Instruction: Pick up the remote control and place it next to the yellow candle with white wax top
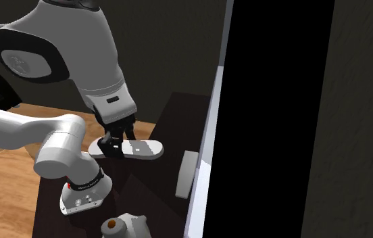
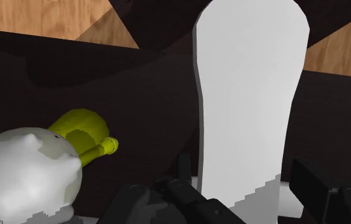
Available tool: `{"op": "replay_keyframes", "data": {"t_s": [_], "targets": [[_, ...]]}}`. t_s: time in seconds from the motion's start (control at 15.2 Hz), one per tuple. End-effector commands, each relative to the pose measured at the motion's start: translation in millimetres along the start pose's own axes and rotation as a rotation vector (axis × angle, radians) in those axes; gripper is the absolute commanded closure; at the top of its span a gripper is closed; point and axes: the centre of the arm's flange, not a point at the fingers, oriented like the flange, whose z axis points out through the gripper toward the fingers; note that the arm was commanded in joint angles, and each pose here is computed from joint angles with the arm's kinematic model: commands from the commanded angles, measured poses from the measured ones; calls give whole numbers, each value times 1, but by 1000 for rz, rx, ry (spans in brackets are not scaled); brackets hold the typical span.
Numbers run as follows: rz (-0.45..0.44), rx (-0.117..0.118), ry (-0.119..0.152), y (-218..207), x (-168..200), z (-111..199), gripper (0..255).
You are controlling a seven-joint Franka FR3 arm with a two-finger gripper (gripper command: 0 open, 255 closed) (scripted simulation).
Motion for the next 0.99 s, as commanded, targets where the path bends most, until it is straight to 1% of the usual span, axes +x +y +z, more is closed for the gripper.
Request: {"op": "replay_keyframes", "data": {"t_s": [0.0, 0.92], "targets": [[0, 0, 1, 1, 1, 11, 255], [0, 0, 1, 2, 1, 85, 255]]}}
